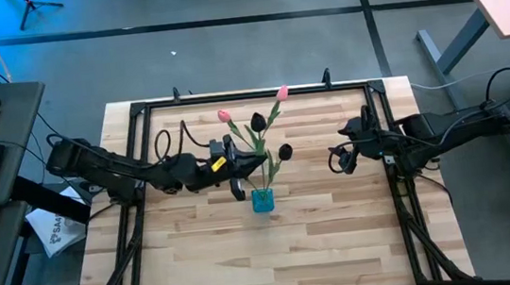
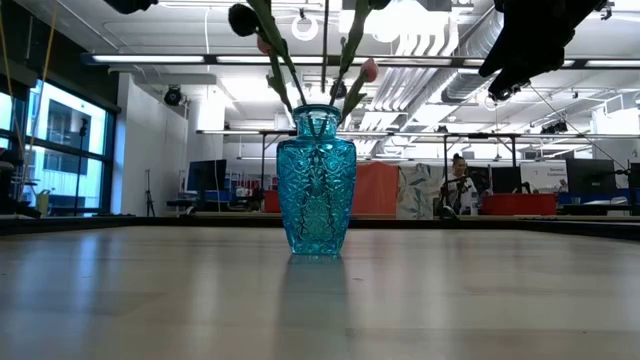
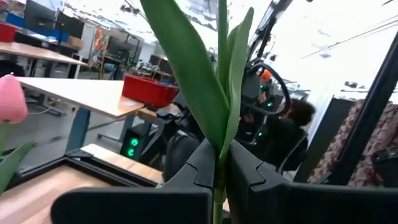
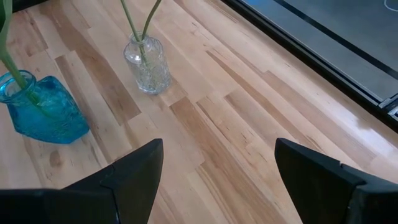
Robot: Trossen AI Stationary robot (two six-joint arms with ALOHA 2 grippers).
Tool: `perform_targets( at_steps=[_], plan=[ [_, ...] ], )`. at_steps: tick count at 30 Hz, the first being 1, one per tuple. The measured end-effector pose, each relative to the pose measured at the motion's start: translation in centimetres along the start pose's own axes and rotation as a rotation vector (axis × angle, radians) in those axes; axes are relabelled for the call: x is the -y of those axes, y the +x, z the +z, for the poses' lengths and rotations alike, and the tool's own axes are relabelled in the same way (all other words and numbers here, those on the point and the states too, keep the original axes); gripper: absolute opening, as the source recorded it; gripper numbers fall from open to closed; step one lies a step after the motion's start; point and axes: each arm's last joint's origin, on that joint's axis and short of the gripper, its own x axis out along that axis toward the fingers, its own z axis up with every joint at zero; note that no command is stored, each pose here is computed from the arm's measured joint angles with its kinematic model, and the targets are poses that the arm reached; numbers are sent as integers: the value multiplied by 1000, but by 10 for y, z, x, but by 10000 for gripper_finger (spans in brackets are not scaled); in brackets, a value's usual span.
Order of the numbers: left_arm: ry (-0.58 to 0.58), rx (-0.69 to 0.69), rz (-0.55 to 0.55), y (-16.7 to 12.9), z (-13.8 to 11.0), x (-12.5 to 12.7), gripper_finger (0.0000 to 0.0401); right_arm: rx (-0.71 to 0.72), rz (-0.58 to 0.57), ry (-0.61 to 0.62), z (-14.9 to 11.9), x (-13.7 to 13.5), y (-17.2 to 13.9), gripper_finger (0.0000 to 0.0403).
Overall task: Sort flowers into vase by color
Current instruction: Put the black tulip into the blue vase
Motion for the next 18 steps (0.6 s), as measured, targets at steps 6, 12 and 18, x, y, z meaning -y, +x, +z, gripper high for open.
perform_targets(
  at_steps=[6, 12, 18],
  plan=[
    [77, -30, 51, 0, -4, -2, 0, 4, -7, 0, 0, 0, 0, 304],
    [45, -68, 49, 0, -7, -4, 2, 4, -7, 2, 0, 0, 0, 304],
    [43, -82, 40, 0, -9, -4, 17, 29, -41, 26, 1, 1, 0, 304]
  ],
)
